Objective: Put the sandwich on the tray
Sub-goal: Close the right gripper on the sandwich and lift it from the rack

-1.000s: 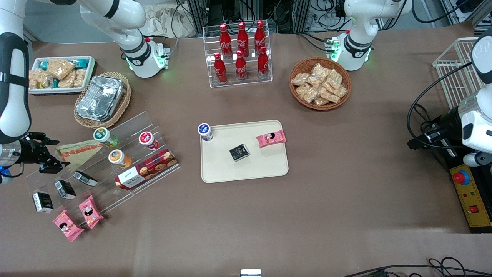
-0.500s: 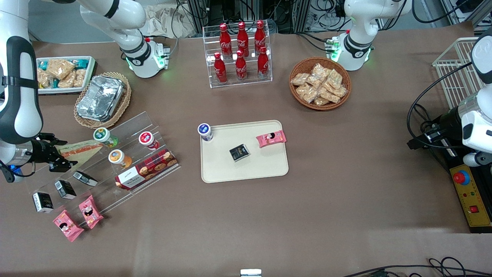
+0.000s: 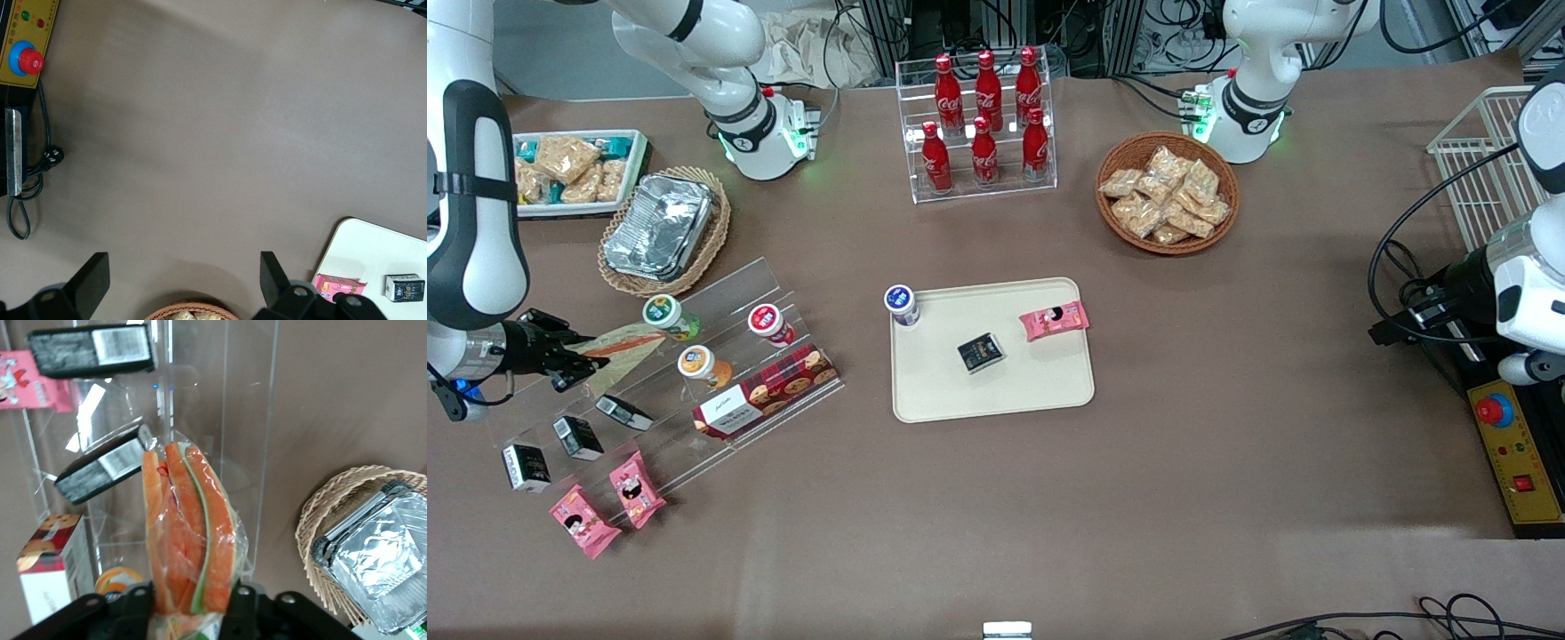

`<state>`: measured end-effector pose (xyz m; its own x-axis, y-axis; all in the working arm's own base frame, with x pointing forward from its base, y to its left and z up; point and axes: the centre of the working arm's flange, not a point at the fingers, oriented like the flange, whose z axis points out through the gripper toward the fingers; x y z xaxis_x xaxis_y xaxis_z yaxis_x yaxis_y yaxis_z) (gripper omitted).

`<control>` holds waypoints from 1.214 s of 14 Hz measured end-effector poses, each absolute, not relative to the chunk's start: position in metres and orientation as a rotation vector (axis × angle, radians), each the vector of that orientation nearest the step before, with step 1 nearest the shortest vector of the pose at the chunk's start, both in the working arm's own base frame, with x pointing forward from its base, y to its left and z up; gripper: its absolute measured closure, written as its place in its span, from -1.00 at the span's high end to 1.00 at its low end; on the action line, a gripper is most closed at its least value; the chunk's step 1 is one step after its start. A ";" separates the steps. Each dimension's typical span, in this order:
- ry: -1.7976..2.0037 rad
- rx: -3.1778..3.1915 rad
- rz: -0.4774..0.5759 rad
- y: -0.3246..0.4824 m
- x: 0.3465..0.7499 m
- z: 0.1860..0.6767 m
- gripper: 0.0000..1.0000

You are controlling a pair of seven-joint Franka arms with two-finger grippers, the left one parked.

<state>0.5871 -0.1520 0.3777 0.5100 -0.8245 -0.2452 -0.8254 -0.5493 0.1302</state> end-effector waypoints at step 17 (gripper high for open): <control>1.441 -2.699 0.386 -0.024 0.614 0.511 -0.64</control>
